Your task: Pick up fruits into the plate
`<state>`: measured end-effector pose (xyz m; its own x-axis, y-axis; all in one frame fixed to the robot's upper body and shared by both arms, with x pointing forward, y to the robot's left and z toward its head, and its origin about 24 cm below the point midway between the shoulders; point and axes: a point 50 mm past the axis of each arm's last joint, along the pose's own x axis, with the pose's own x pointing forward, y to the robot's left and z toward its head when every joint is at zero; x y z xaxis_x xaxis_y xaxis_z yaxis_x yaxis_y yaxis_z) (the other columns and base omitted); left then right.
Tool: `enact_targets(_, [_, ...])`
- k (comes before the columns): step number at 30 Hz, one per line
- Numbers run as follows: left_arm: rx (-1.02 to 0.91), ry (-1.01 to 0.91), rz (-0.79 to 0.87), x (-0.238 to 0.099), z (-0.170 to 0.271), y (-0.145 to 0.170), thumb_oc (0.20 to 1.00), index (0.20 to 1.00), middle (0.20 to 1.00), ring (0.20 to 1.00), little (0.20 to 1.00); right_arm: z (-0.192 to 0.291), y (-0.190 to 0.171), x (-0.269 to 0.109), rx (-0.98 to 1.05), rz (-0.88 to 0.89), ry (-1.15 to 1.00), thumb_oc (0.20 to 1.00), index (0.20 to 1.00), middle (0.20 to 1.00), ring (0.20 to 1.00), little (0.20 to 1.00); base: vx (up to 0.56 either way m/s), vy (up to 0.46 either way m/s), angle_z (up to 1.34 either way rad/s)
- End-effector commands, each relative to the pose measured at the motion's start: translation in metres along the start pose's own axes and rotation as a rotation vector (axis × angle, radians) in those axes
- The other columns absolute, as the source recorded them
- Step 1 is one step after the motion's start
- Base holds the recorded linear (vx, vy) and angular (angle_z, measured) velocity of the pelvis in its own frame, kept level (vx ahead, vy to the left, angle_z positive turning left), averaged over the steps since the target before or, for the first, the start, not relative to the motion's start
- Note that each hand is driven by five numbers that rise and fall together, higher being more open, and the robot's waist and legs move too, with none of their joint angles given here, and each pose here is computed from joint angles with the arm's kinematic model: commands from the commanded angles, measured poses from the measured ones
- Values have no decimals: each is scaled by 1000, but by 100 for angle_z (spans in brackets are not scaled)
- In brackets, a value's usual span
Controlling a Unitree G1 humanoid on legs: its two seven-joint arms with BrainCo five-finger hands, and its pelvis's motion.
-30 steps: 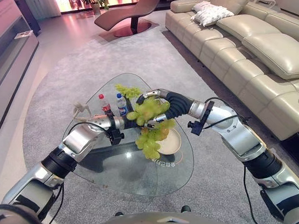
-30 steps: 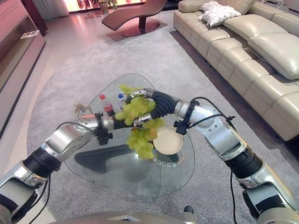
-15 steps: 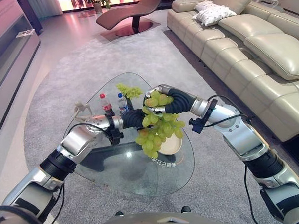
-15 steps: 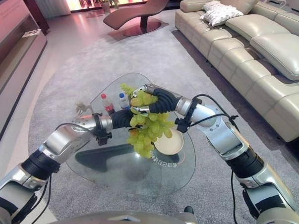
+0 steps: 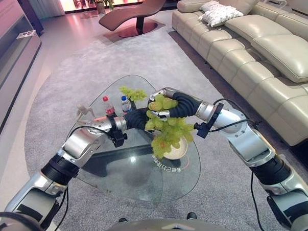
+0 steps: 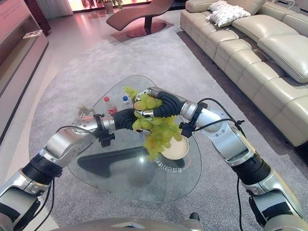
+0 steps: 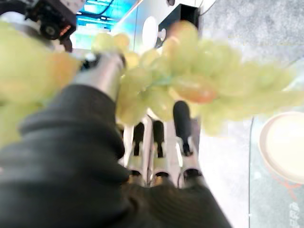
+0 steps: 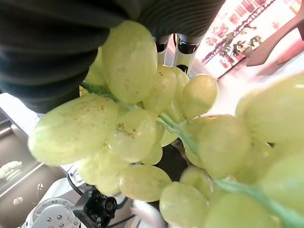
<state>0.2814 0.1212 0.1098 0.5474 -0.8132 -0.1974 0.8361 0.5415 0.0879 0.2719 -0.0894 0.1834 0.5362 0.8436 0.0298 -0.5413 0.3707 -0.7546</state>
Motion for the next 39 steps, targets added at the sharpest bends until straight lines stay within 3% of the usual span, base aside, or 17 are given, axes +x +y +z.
enact_targets(1, [105,-110,34,-8,38,21,1000,1000,1000,1000,1000,21,-12,1,-49,-52,-110,200,200,200,200,200,0,0,0])
enact_targets(8, [151,-6,1,-15,28,25,1000,1000,1000,1000,1000,18,-14,-2,-52,-74,-91,200,200,200,200,200,0,0,0])
enact_targets(16, [210,236,96,-44,-13,41,1000,1000,1000,1000,1000,-1,-21,-23,-32,-149,8,200,200,200,200,200,0,0,0])
enact_targets(24, [144,479,327,-89,-87,43,1000,1000,1000,1000,1000,-43,-20,-66,11,-293,209,200,200,200,200,200,0,0,0])
enact_targets(32, [108,646,552,-111,-146,35,1000,1000,1000,1000,1000,-73,-17,-85,48,-376,349,200,200,200,200,200,-1,-2,2])
enact_targets(34, [102,705,727,-119,-177,25,1000,1000,1000,1000,1000,-86,-13,-93,60,-405,413,200,200,200,200,200,-7,-40,-1])
enact_targets(39, [46,794,867,-118,-211,6,1000,1000,1000,1000,1000,-109,-8,-92,57,-444,510,200,200,200,200,200,-91,-65,5])
